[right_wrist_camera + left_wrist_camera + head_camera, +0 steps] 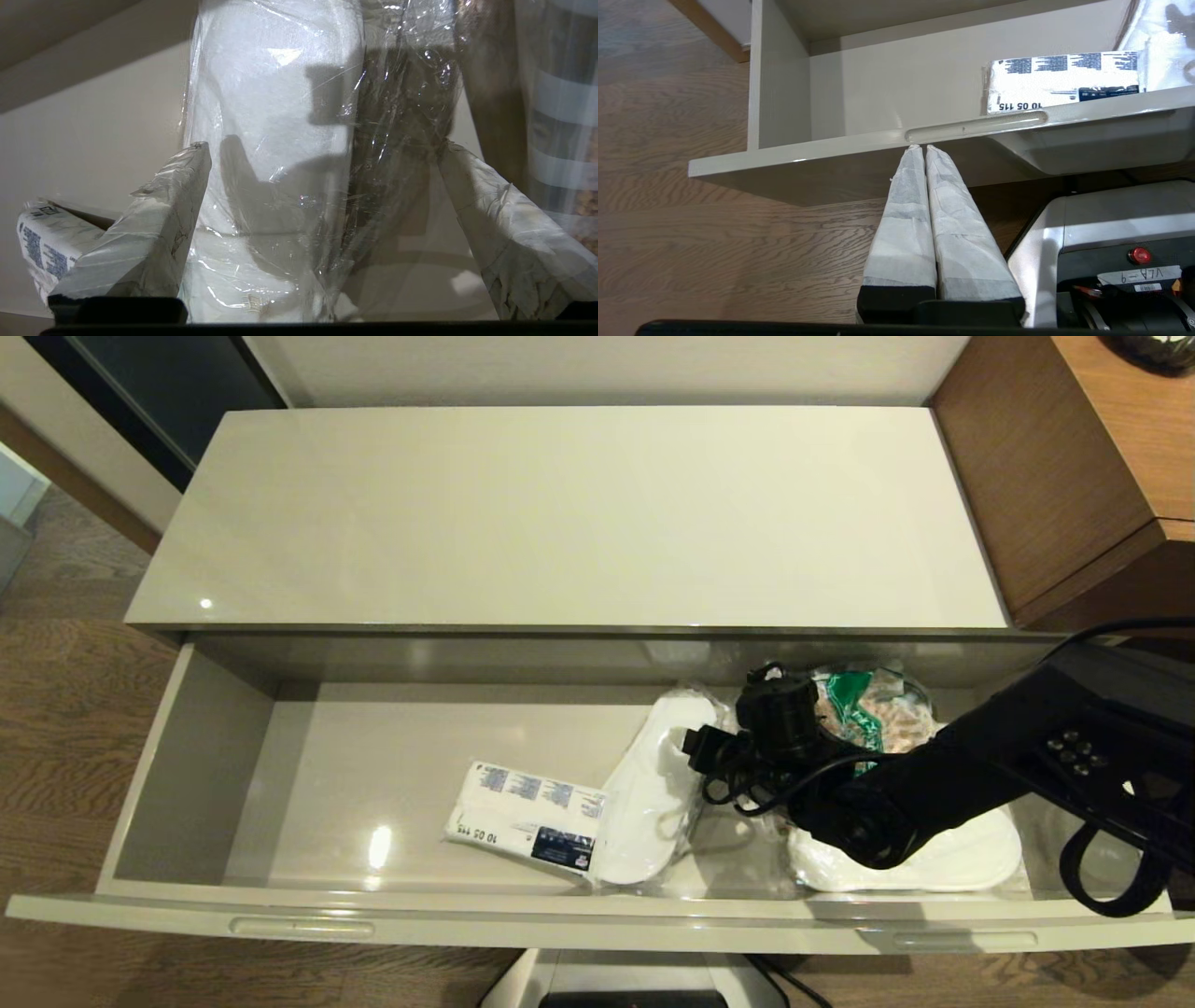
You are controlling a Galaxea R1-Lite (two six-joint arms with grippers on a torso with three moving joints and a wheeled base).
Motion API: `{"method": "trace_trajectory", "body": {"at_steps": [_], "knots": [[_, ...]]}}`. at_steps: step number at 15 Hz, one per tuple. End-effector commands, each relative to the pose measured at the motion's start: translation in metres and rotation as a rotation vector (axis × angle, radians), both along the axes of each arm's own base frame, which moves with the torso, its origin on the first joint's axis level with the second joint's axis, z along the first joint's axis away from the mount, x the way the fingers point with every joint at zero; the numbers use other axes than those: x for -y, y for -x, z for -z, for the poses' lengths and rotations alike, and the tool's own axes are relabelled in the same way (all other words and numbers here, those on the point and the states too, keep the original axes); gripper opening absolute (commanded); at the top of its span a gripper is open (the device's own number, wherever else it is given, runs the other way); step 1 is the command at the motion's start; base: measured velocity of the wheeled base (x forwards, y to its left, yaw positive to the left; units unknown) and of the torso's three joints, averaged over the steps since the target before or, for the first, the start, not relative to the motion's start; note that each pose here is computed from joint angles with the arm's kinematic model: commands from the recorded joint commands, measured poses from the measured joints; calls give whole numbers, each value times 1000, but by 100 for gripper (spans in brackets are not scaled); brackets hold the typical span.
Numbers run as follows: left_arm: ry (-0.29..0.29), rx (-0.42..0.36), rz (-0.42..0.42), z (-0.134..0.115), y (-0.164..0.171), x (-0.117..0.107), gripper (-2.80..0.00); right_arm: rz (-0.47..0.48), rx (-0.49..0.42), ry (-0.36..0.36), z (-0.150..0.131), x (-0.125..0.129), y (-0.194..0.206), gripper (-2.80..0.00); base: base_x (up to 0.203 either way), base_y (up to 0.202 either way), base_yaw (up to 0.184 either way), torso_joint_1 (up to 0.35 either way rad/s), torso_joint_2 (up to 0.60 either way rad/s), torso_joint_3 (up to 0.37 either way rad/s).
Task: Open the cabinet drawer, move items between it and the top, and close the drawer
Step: Take out the disposable slippers from the drawer
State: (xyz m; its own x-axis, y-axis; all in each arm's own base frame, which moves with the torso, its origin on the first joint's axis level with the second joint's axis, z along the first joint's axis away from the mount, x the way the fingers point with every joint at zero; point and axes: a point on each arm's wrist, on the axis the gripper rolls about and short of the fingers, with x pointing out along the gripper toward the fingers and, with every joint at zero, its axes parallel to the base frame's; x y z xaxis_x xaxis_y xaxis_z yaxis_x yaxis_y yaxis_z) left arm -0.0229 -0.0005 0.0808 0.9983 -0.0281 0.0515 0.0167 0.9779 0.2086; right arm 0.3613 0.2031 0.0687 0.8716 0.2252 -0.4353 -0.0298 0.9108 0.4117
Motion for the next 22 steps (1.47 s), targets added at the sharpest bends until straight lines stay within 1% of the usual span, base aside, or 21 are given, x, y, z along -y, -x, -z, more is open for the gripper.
{"method": "trace_trajectory", "body": {"at_steps": [1,6,9,13,17,22], "knots": [[-1,-1,-1,0,0,0,-280,9,-12,-9,2,1,-1,0,0,0,0,0,0,0],[-1,-1,-1,0,0,0,-280,16,-85,-52,3,-1,-2,0,0,0,0,0,0,0],[-1,-1,-1,0,0,0,-280,25,-158,-89,7,1,-4,0,0,0,0,0,0,0],[-1,-1,-1,0,0,0,-280,26,-174,-101,6,-1,-6,0,0,0,0,0,0,0],[-1,-1,-1,0,0,0,-280,37,-206,-96,13,-1,-6,0,0,0,0,0,0,0],[-1,-1,-1,0,0,0,-280,28,-209,-90,10,-5,-5,0,0,0,0,0,0,0]]}}
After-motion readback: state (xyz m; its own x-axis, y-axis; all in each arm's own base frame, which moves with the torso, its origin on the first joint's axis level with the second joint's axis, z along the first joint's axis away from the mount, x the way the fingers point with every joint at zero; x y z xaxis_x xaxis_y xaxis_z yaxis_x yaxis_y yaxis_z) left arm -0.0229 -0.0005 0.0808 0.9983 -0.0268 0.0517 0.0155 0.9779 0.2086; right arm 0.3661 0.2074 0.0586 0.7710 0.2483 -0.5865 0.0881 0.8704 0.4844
